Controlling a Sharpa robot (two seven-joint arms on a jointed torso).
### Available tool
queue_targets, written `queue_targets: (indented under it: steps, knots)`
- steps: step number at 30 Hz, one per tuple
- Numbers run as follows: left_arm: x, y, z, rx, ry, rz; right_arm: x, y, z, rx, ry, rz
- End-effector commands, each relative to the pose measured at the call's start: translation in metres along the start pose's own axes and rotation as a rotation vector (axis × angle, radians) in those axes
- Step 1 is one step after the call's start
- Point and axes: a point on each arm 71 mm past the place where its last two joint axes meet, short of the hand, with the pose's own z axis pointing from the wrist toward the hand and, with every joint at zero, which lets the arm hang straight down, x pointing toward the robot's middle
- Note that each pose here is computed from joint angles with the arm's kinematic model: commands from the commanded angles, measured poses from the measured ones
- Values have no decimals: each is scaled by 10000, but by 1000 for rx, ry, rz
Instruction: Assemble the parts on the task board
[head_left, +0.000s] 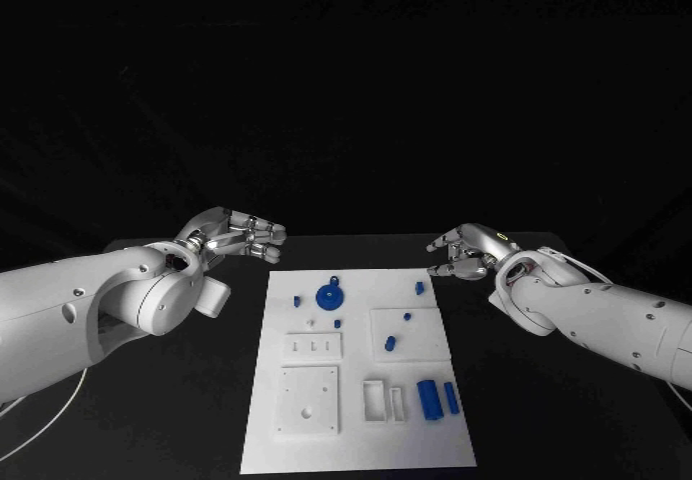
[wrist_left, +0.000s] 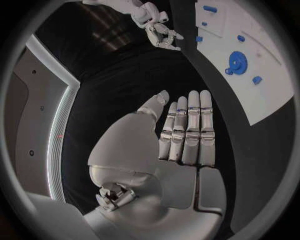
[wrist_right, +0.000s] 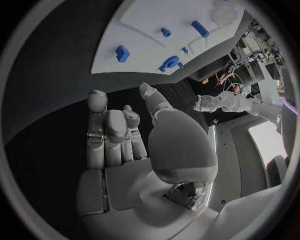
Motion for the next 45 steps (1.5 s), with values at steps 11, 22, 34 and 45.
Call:
queue_targets:
  steps: [11, 22, 34, 45]
  knots:
    - [45, 8, 8, 12, 28, -4, 237, -117, 37, -13, 112, 9]
    - [64, 5, 0, 12, 34, -6, 352, -155, 47, -1, 149, 10]
    - [64, 5, 3, 11, 35, -5, 459, -167, 28, 6, 185, 18]
    - [65, 6, 4, 11, 35, -5, 483, -161, 35, 11, 182, 31]
